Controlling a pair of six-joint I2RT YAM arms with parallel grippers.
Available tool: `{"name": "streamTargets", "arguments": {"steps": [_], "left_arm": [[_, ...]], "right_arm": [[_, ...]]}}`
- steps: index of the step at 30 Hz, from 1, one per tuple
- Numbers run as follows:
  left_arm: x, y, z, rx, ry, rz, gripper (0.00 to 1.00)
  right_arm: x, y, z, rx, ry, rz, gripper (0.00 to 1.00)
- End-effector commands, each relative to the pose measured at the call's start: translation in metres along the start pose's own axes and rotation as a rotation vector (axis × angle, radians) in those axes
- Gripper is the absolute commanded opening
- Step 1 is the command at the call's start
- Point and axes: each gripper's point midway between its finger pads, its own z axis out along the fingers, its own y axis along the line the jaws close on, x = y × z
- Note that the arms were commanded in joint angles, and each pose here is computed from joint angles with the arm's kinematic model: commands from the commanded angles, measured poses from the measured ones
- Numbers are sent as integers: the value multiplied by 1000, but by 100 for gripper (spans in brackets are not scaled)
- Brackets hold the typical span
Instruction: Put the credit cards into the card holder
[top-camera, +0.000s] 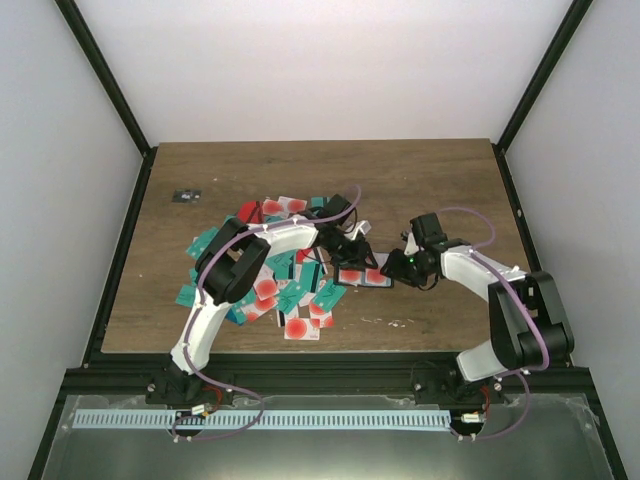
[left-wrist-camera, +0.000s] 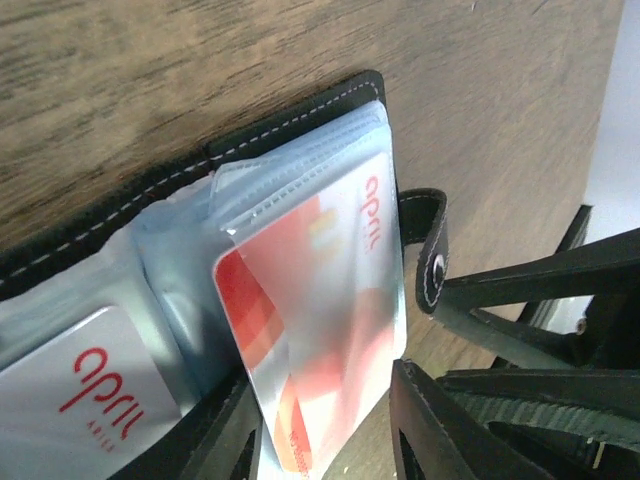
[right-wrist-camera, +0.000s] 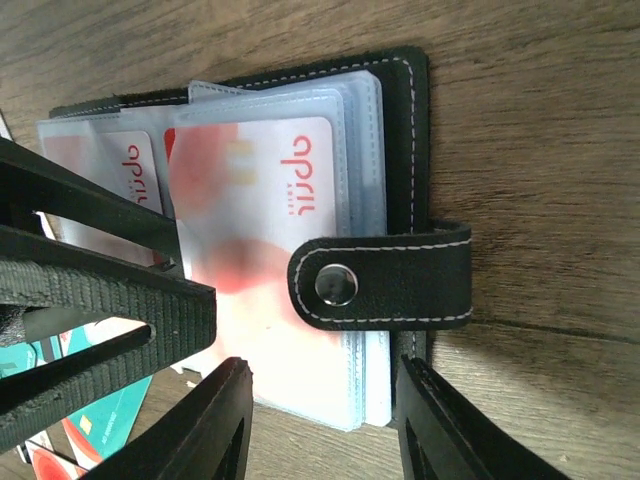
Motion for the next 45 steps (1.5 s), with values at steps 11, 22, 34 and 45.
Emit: {"name": "streamTargets", "arguments": {"steps": [11, 22, 34, 45], "left_arm": [[17, 7, -26, -149, 29, 30, 59], [10, -7, -50, -191, -6, 100, 62], [6, 6, -53, -226, -4, 121, 20], [8, 18, -39, -224, 23, 110, 4]], "right_arm": [[-19, 24, -29, -78, -89, -5, 44], [-7, 46, -27, -245, -54, 48, 44], [11, 53, -13, -374, 9, 113, 44], [8, 38, 1, -291, 26, 131, 44]]}}
